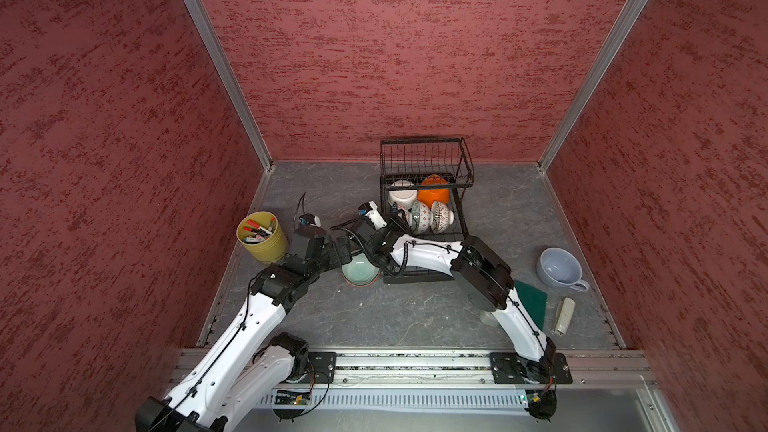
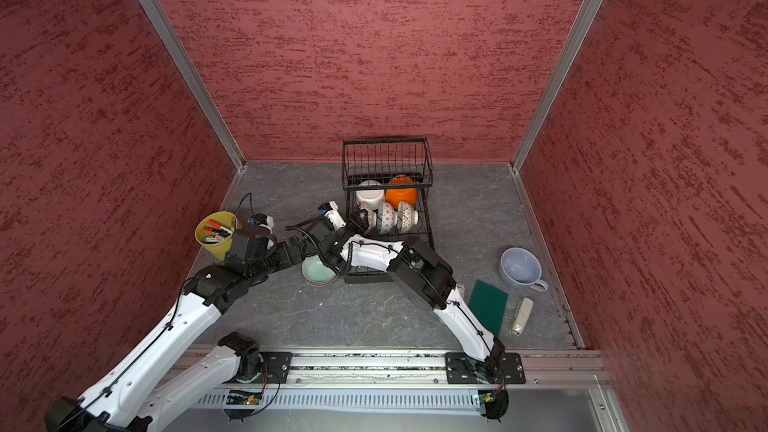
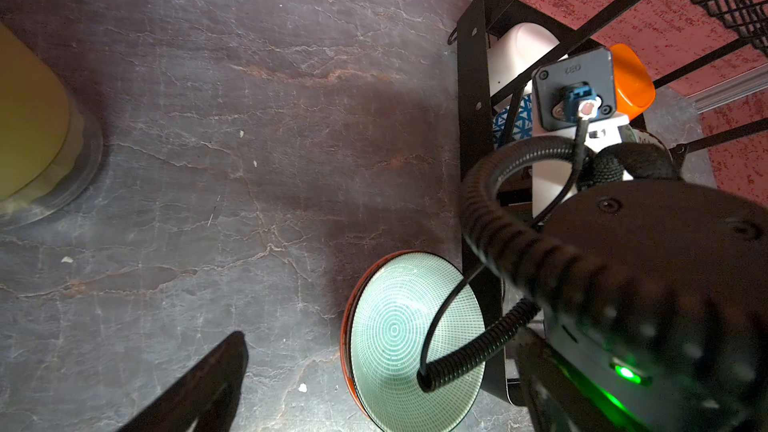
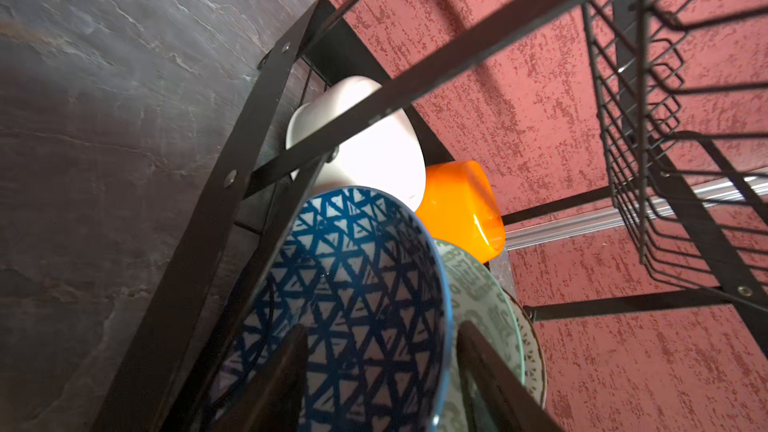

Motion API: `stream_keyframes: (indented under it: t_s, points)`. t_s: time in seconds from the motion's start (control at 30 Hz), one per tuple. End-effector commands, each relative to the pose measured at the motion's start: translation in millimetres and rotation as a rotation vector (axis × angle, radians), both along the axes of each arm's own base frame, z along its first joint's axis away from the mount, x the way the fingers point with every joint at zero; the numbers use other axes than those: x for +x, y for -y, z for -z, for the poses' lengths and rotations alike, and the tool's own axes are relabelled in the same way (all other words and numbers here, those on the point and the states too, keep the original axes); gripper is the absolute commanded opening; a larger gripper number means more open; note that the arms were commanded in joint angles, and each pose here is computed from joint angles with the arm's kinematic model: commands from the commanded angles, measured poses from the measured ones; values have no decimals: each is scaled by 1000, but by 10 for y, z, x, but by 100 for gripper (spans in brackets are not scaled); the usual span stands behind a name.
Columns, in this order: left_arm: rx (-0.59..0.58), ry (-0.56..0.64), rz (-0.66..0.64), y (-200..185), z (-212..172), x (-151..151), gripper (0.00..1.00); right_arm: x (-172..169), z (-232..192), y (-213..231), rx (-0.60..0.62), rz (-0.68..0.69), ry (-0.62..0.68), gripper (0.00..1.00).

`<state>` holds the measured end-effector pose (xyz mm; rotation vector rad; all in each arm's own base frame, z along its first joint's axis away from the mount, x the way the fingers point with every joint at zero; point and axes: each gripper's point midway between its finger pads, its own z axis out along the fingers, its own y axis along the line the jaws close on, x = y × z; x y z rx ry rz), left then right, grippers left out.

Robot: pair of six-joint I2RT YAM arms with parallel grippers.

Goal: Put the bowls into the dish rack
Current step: 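Open the right gripper and withdraw it from the rack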

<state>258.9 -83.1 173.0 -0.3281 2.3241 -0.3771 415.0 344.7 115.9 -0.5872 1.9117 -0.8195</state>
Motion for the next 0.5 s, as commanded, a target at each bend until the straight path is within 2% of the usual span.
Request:
stream_keyframes:
  t_s: [0.0,0.23,0.47]
  points:
    - [4,-18,-1,-25,52,-39,100,-23,-352,-10,86,2,34,62]
    - [4,-19,0,-24,41,-39,100,-64,-449,-2,142,-8,15,66]
    - [15,-46,3,-19,79,-32,100,-175,-571,29,256,-33,-26,67]
